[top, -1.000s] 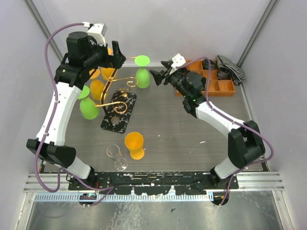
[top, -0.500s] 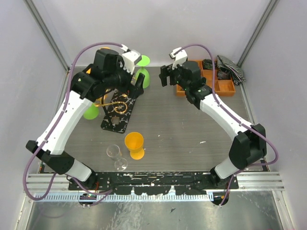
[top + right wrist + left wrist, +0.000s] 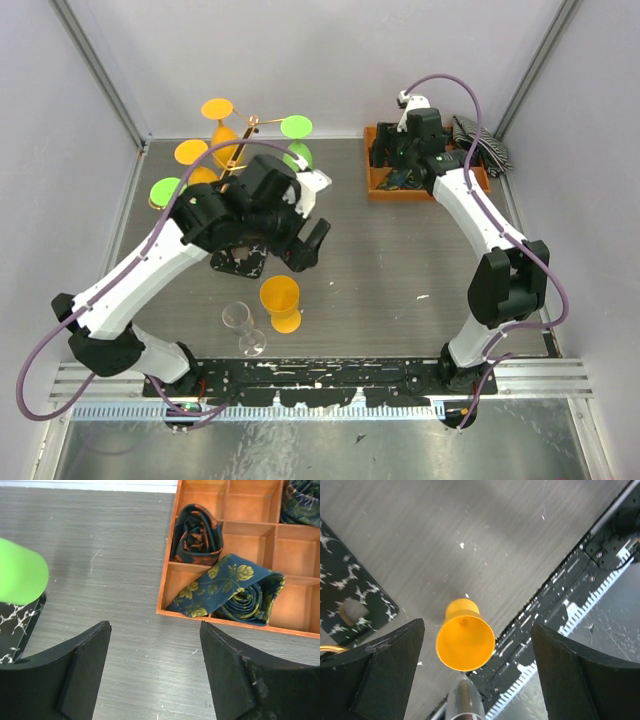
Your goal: Place the wine glass upside down on the wine glass rack
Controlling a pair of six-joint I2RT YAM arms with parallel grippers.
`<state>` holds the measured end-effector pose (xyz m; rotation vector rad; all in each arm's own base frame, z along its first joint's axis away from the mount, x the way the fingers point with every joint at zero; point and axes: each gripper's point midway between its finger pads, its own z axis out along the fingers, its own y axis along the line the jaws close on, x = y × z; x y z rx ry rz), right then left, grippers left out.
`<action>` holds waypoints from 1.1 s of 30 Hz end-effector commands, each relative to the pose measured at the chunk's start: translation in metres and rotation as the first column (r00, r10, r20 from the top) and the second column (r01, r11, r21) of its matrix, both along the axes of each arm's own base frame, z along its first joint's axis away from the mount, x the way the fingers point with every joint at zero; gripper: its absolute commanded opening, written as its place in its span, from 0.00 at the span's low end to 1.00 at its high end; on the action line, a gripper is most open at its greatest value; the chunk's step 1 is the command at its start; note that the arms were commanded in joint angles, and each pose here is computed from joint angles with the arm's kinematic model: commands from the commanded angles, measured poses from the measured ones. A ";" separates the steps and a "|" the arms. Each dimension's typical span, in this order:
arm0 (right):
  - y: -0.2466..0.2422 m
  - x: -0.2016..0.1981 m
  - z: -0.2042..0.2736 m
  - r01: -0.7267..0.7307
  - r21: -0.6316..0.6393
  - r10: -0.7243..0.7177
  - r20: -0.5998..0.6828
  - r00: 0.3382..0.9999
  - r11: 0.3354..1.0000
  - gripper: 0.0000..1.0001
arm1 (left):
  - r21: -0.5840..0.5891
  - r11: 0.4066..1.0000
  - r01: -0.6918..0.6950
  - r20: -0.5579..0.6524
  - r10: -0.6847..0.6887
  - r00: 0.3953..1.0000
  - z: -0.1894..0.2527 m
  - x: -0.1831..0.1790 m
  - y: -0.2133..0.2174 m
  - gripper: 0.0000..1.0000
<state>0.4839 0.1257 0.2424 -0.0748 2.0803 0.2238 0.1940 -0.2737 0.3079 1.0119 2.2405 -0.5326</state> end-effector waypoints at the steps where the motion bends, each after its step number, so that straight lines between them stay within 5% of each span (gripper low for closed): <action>1: 0.011 -0.009 0.030 -0.045 0.047 0.042 0.045 0.998 0.998 0.74 | 0.018 0.999 -0.038 -0.072 0.040 0.997 -0.020 -0.021 -0.002 0.93; 19: -0.010 -0.062 0.039 -0.043 -0.010 0.044 0.079 0.996 0.999 0.70 | -0.011 0.983 -0.182 -0.198 0.177 0.964 -0.079 -0.046 -0.018 0.89; 33: -0.016 -0.084 0.054 -0.054 -0.016 0.055 0.115 0.992 0.998 0.70 | 0.191 0.952 -0.238 -0.124 0.263 0.957 -0.126 -0.055 -0.017 0.83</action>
